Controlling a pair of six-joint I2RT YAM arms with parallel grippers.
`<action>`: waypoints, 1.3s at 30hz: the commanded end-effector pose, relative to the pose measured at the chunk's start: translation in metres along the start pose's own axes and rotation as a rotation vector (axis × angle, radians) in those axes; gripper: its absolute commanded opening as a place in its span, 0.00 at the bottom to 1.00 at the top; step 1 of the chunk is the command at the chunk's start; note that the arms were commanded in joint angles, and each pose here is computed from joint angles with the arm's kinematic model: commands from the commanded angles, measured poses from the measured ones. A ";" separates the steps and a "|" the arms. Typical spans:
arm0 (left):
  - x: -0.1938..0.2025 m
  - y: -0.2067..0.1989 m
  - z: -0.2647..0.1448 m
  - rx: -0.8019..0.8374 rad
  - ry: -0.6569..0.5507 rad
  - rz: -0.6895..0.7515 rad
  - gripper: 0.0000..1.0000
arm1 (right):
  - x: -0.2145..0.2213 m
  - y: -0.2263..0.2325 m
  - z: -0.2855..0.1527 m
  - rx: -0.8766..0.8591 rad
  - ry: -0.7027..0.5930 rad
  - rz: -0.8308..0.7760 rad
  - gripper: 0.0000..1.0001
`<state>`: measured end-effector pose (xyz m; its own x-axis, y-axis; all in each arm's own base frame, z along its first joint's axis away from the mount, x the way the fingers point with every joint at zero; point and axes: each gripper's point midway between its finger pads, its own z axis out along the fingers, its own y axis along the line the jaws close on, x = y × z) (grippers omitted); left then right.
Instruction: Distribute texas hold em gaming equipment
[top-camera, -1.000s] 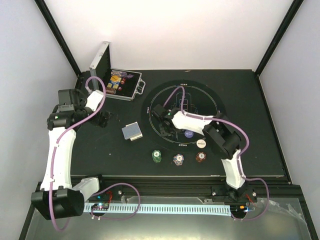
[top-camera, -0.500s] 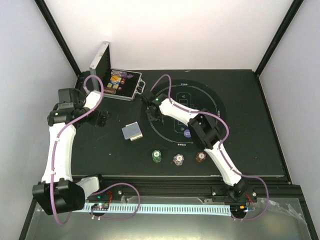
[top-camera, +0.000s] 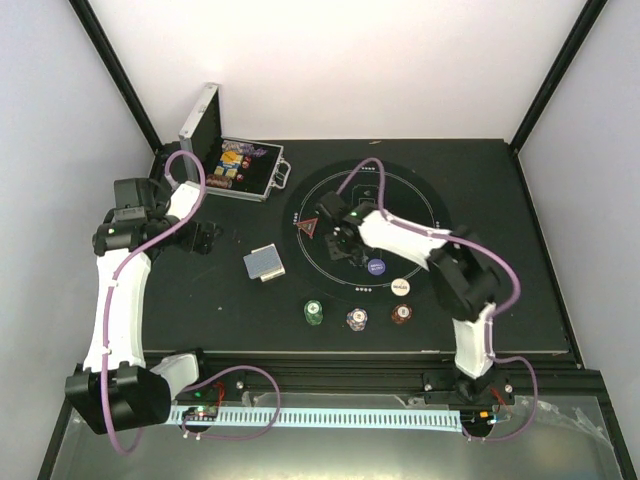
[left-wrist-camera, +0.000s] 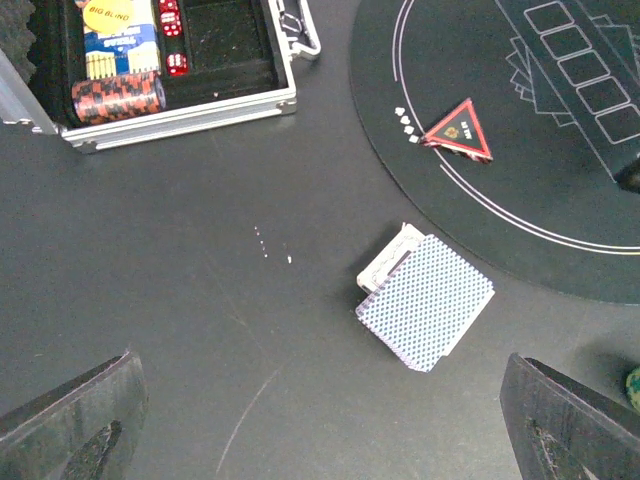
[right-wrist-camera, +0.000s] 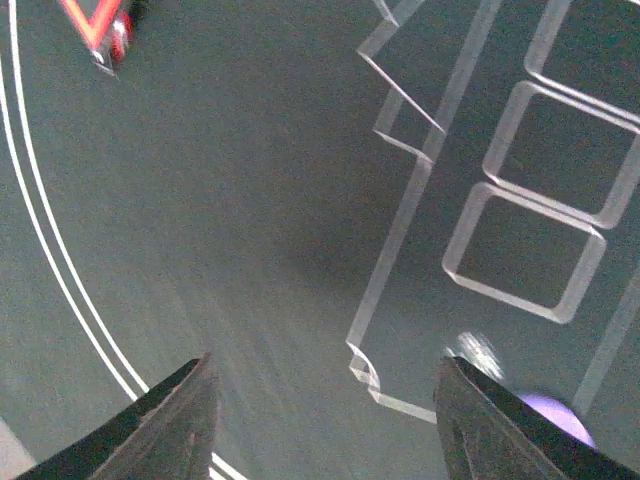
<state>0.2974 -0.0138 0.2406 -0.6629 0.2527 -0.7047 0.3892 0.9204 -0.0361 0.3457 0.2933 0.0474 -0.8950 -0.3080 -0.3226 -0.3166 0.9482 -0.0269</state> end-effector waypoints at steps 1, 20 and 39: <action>-0.009 -0.010 -0.013 0.036 -0.044 -0.013 0.99 | 0.032 -0.029 -0.017 0.016 -0.036 0.092 0.63; -0.014 -0.019 -0.018 0.078 -0.071 -0.028 0.99 | 0.107 -0.074 0.003 0.061 0.068 0.152 0.50; -0.016 -0.023 -0.017 0.104 -0.079 -0.022 0.99 | 0.034 -0.110 0.036 0.166 0.054 0.185 0.25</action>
<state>0.2904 -0.0297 0.2487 -0.6474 0.2195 -0.7299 0.4290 0.8965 -0.1109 0.3157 0.1959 0.0140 -0.9641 -0.1579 -0.2136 -0.1513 0.9874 -0.0468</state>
